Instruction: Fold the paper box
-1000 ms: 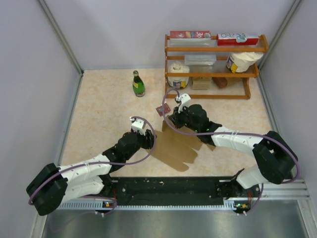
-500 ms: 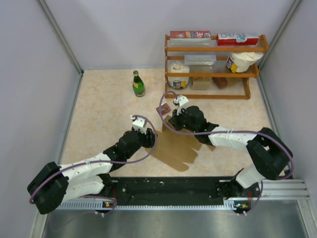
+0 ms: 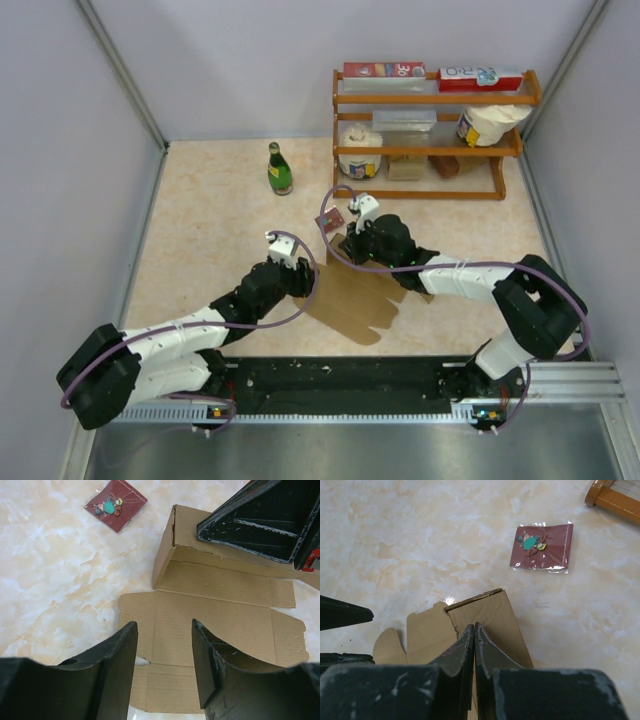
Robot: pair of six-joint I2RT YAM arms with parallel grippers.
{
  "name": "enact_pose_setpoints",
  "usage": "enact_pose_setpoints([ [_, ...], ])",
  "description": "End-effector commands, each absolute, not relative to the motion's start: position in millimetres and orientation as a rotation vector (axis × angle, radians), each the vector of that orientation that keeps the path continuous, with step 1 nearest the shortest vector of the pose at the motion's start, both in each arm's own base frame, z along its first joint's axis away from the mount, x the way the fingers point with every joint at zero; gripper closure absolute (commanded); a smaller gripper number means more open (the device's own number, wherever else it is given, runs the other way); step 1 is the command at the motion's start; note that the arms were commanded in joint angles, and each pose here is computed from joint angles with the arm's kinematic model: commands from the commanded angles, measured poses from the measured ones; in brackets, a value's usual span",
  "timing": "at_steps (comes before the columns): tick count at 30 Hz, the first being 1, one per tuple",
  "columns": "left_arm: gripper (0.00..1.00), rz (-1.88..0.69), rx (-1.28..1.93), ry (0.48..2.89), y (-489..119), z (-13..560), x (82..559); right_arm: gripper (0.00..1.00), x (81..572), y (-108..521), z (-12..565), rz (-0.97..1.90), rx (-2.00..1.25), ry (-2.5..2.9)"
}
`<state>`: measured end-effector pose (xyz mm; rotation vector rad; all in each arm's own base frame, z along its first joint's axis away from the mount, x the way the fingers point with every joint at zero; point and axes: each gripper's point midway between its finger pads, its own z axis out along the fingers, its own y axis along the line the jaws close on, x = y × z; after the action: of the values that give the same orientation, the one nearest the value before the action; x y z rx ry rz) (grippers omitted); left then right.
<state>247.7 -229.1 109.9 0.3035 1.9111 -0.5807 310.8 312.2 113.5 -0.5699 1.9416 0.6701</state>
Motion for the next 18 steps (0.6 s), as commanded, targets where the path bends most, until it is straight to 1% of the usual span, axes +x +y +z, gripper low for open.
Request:
enact_pose_setpoints([
  [1,0.48,-0.630,0.286,1.857,-239,131,253,1.00,308,311,99,0.674,-0.581,1.972],
  [18,0.49,-0.621,0.282,1.859,-239,131,254,1.00,303,307,89,0.657,-0.605,1.997],
])
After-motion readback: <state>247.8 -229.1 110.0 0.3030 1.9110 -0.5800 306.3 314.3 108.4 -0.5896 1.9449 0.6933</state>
